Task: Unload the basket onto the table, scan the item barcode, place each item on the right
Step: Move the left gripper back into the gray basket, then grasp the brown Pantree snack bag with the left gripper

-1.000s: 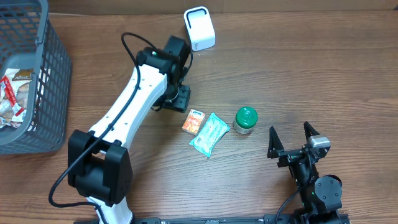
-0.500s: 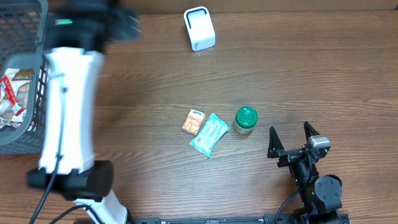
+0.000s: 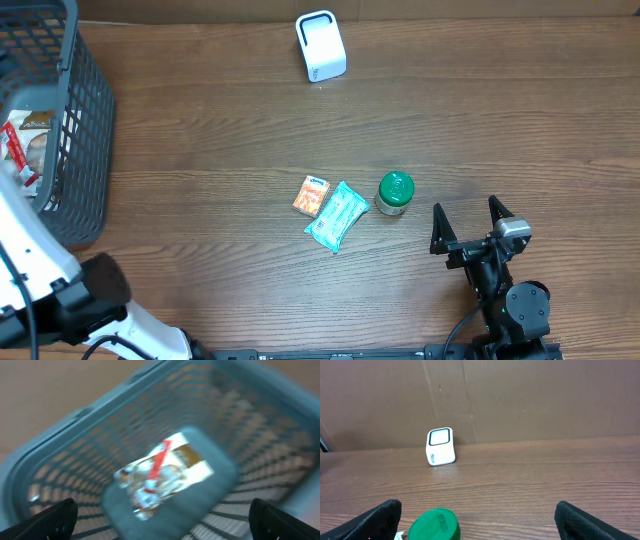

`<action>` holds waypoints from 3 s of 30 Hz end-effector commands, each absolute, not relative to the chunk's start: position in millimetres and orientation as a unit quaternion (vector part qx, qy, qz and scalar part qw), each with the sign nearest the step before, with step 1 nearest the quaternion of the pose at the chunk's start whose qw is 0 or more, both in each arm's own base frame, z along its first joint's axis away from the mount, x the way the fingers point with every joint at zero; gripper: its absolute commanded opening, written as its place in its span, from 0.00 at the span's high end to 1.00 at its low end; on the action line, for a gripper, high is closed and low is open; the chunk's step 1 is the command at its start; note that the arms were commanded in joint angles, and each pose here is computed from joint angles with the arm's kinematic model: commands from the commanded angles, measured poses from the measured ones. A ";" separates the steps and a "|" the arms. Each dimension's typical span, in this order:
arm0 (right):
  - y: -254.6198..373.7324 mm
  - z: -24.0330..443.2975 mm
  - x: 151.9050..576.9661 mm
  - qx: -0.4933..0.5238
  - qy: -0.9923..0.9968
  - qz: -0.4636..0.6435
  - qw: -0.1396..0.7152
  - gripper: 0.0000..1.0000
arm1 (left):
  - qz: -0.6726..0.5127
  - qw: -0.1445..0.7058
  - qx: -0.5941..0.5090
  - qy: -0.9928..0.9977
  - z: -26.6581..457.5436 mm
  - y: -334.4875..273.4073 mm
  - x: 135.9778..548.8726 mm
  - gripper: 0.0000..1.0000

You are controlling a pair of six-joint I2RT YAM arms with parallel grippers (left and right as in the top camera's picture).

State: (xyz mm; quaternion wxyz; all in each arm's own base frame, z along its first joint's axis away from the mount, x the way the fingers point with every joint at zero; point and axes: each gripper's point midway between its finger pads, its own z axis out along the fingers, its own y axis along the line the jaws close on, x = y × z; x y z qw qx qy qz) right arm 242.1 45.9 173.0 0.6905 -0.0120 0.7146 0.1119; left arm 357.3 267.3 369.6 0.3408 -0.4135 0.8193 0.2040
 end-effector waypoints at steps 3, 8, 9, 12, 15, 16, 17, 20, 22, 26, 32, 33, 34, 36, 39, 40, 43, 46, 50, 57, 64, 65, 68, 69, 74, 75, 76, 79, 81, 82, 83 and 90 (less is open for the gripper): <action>44.1 170.8 242.5 -0.010 0.714 0.108 0.692 0.00 | 0.220 0.246 -0.435 0.838 304.3 305.7 344.0 0.00; 44.1 170.8 242.5 -0.010 0.714 0.108 0.692 0.00 | 0.219 0.167 -0.428 0.861 239.7 323.6 338.9 0.00; 44.1 170.8 242.5 -0.010 0.714 0.108 0.692 0.00 | 0.217 0.153 -0.423 0.866 226.5 324.7 339.4 0.01; 44.1 170.8 242.5 -0.010 0.714 0.108 0.692 0.00 | 0.215 0.115 -0.397 0.885 186.6 327.1 341.6 0.00; 44.1 170.8 242.5 -0.010 0.714 0.108 0.692 0.00 | 0.211 0.087 -0.380 0.896 152.2 327.9 342.5 0.00; 44.1 170.8 242.5 -0.010 0.714 0.108 0.692 0.00 | 0.210 0.080 -0.373 0.900 139.8 329.2 343.7 0.01; 44.1 170.8 242.5 -0.010 0.714 0.108 0.692 0.00 | 0.210 0.078 -0.368 0.902 132.6 330.7 344.7 0.01; 44.1 170.8 242.5 -0.010 0.714 0.108 0.692 0.00 | 0.209 0.071 -0.349 0.910 112.7 333.2 349.3 0.01; 44.1 170.8 242.5 -0.010 0.714 0.108 0.692 0.00 | 0.203 0.069 -0.337 0.917 102.1 334.0 353.6 0.00; 44.1 170.8 242.5 -0.010 0.714 0.108 0.692 0.00 | 0.168 0.073 -0.299 0.936 82.1 328.9 367.1 0.00; 44.1 170.8 242.5 -0.010 0.714 0.108 0.692 0.00 | 0.166 0.073 -0.291 0.939 65.6 334.8 372.7 0.00; 44.1 170.8 242.5 -0.010 0.714 0.108 0.692 0.00 | 0.164 0.073 -0.287 0.941 62.3 334.9 374.1 0.00; 44.1 170.8 242.5 -0.010 0.714 0.108 0.692 0.00 | 0.161 0.073 -0.281 0.943 59.5 334.7 375.6 0.00; 44.1 170.8 242.5 -0.010 0.714 0.108 0.692 0.00 | 0.156 0.075 -0.265 0.949 53.3 334.4 379.7 0.01; 44.1 170.8 242.5 -0.010 0.714 0.108 0.692 0.00 | 0.159 0.082 -0.257 0.950 49.7 337.9 385.0 0.00; 44.1 170.8 242.5 -0.010 0.714 0.108 0.692 0.00 | 0.157 0.086 -0.252 0.951 48.9 338.3 387.4 0.00; 44.1 170.8 242.5 -0.010 0.714 0.108 0.692 0.00 | 0.153 0.106 -0.245 0.952 50.3 339.9 396.6 0.00; 44.1 170.8 242.5 -0.010 0.714 0.108 0.692 0.00 | 0.158 0.117 -0.245 0.949 51.7 343.4 401.2 0.00; 44.1 170.8 242.5 -0.010 0.714 0.108 0.692 0.00 | 0.165 0.134 -0.246 0.945 54.6 348.8 408.4 0.00; 44.1 170.8 242.5 -0.010 0.714 0.108 0.692 0.00 | 0.165 0.147 -0.250 0.943 48.6 354.5 414.3 0.00; 44.1 170.8 242.5 -0.010 0.714 0.108 0.692 0.00 | 0.113 0.145 -0.253 0.950 20.2 349.4 414.9 0.00; 44.1 170.8 242.5 -0.010 0.714 0.108 0.692 0.00 | 0.109 0.139 -0.254 0.951 14.8 349.3 412.4 0.00; 44.1 170.8 242.5 -0.010 0.714 0.108 0.692 0.00 | 0.086 0.122 -0.259 0.954 -2.2 346.1 404.3 0.00; 44.1 170.8 242.5 -0.010 0.714 0.108 0.692 0.00 | 0.074 0.115 -0.261 0.956 -10.3 344.0 401.4 0.00; 44.1 170.8 242.5 -0.010 0.714 0.108 0.692 0.00 | 0.047 0.096 -0.257 0.960 -26.3 337.1 393.2 0.14; 44.1 170.8 242.5 -0.010 0.714 0.108 0.692 0.00 | 0.047 0.094 -0.255 0.961 -26.7 336.6 392.5 0.22; 44.1 170.8 242.5 -0.010 0.714 0.108 0.692 0.00 | 0.046 0.094 -0.254 0.962 -26.7 336.5 392.5 0.32; 44.1 170.8 242.5 -0.010 0.714 0.108 0.692 0.00 | 0.046 0.092 -0.246 0.964 -26.7 335.2 392.3 0.55; 44.1 170.8 242.5 -0.010 0.714 0.108 0.692 0.00 | 0.042 0.092 -0.246 0.964 -26.9 333.9 392.5 0.74; 44.1 170.8 242.5 -0.010 0.714 0.108 0.692 0.00 | 0.040 0.093 -0.246 0.964 -26.7 333.1 393.1 0.80; 44.1 170.8 242.5 -0.010 0.714 0.108 0.692 0.00 | 0.036 0.095 -0.245 0.964 -25.9 332.0 393.9 0.84; 44.1 170.8 242.5 -0.010 0.714 0.108 0.692 0.00 | 0.046 0.132 -0.261 0.955 10.7 337.5 402.7 0.96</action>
